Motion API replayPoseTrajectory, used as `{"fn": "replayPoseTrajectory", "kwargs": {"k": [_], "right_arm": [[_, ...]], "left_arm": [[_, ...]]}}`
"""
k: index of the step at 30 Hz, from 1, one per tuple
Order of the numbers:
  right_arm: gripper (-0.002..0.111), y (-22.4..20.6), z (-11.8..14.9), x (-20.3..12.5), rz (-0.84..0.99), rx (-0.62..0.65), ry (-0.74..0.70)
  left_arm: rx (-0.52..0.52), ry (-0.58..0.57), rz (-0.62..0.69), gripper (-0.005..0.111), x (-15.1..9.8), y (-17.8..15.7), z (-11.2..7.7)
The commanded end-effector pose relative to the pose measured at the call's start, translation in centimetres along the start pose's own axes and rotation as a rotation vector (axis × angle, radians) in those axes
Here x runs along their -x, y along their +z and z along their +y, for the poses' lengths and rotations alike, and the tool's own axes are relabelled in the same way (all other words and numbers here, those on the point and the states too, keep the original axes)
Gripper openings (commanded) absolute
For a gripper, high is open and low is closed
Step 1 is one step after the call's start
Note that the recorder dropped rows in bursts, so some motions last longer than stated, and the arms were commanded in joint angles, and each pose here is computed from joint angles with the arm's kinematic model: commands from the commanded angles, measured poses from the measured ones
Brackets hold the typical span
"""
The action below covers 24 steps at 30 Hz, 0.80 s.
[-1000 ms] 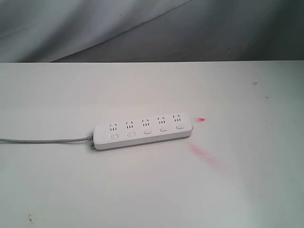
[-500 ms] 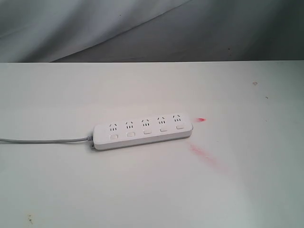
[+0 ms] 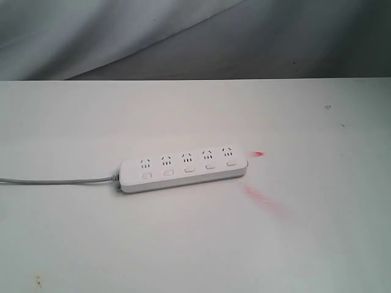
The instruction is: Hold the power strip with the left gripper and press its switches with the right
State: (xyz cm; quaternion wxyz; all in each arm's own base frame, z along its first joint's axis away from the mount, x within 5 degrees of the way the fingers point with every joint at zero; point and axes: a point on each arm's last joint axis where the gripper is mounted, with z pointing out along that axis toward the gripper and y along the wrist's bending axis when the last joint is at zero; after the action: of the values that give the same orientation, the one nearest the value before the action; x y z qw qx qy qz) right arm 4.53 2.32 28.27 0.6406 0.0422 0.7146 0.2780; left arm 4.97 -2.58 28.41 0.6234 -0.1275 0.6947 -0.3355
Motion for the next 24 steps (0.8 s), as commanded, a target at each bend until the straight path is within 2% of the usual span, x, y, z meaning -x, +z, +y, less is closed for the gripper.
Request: {"fn": "replayPoseTrajectory", "kwargs": {"k": [1,5,10,15,19,24], "right_arm": [[0.0,1.8,2.2,2.6,0.122,0.083,-0.099],[0.0,4.7,3.9,3.8,0.269,0.195,-0.232],[0.0,10.4,4.8,4.1,0.49,0.215,-0.237],[0.0,17.4,4.6,2.6,0.754,0.25,-0.274],[0.0,22.5,3.8,1.2,0.857,0.232,-0.256],[0.0,28.6,2.1,-1.8,0.965,0.201,-0.231]], "left_arm": [[-0.071,0.076,0.143,0.001,1.1,2.4,-1.5],[-0.095,0.204,0.279,0.001,2.0,5.8,-2.8],[-0.113,0.299,0.515,0.001,2.4,11.4,-3.8],[-0.063,0.368,0.724,0.0,1.7,17.9,-2.8],[-0.026,0.416,0.81,0.0,1.1,22.9,-1.5],[-0.002,0.448,0.943,0.0,-0.9,28.2,0.6]]}}
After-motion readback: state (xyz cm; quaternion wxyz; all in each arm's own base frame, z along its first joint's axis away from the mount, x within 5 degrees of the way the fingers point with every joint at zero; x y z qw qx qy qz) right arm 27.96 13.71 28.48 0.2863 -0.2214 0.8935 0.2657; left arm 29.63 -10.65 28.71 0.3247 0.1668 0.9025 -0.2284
